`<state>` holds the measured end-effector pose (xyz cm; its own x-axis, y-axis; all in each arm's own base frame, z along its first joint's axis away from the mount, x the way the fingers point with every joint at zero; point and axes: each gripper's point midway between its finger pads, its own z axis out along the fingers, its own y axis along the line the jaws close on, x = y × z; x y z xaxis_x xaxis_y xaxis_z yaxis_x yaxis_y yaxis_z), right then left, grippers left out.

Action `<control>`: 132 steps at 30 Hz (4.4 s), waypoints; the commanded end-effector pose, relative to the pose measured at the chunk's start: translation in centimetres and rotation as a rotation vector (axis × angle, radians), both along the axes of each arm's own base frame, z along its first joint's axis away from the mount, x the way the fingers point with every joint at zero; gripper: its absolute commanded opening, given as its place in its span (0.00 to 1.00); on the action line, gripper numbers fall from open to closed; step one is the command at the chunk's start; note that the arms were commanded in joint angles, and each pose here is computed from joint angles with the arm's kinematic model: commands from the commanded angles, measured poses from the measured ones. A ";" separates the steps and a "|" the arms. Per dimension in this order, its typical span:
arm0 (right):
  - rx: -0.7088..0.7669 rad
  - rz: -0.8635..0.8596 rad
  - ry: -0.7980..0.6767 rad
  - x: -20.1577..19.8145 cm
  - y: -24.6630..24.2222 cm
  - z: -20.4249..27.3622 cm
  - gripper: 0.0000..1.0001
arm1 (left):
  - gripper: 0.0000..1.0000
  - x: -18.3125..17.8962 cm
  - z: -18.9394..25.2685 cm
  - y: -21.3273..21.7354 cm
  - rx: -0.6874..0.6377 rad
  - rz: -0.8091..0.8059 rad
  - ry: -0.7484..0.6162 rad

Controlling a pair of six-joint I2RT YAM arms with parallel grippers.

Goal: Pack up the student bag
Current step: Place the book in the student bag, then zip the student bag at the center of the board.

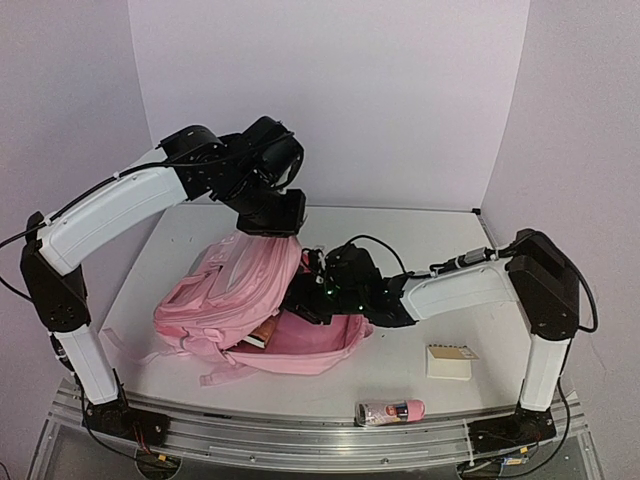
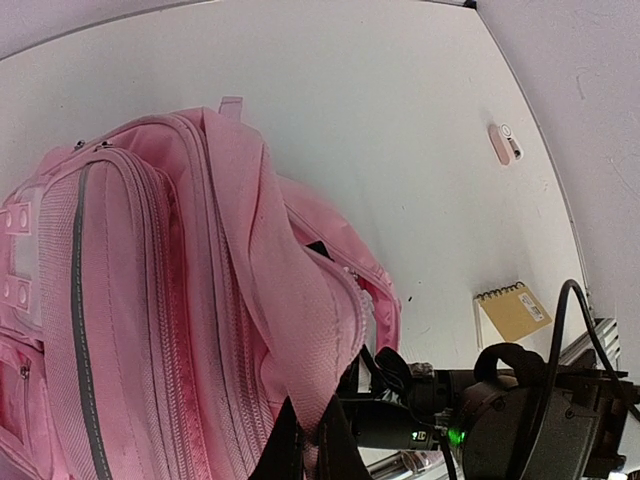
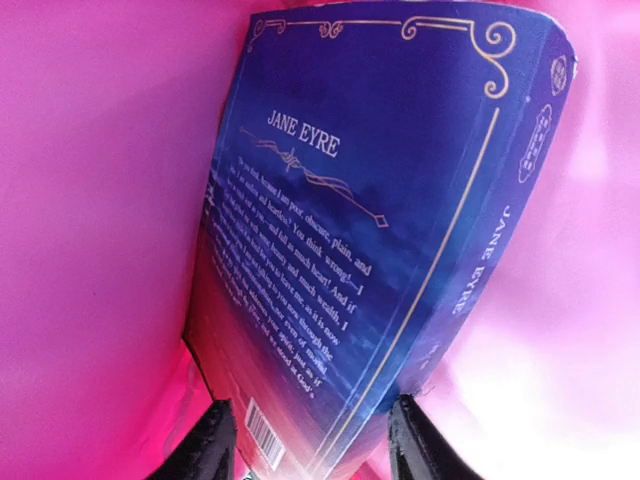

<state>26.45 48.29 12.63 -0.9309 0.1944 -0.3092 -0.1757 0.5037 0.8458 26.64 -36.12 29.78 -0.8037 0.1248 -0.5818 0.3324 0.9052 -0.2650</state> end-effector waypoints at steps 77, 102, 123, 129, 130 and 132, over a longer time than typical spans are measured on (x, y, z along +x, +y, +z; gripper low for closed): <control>-0.515 0.216 0.018 -5.6 -14.1 -5.8 0.78 | 1.00 -9.4 -6.4 20.9 -0.134 0.576 0.118; -0.631 -0.164 0.062 14.4 -18.4 -10.4 0.00 | 0.95 -10.9 -13.7 13.3 -0.016 0.136 0.221; -0.529 -0.071 0.043 17.2 -18.3 -6.5 0.00 | 0.85 -13.8 -20.4 11.7 0.926 0.013 0.032; -0.534 -0.071 0.064 17.5 -18.8 -7.5 0.00 | 0.79 -12.9 -21.5 12.6 1.017 0.016 -0.027; -0.533 -0.071 0.070 17.6 -18.8 -7.7 0.00 | 0.79 -12.8 -21.8 12.4 1.035 0.008 -0.034; -0.521 -0.074 0.086 17.9 -18.9 -7.8 0.00 | 0.79 -12.5 -22.1 12.3 1.066 -0.013 -0.051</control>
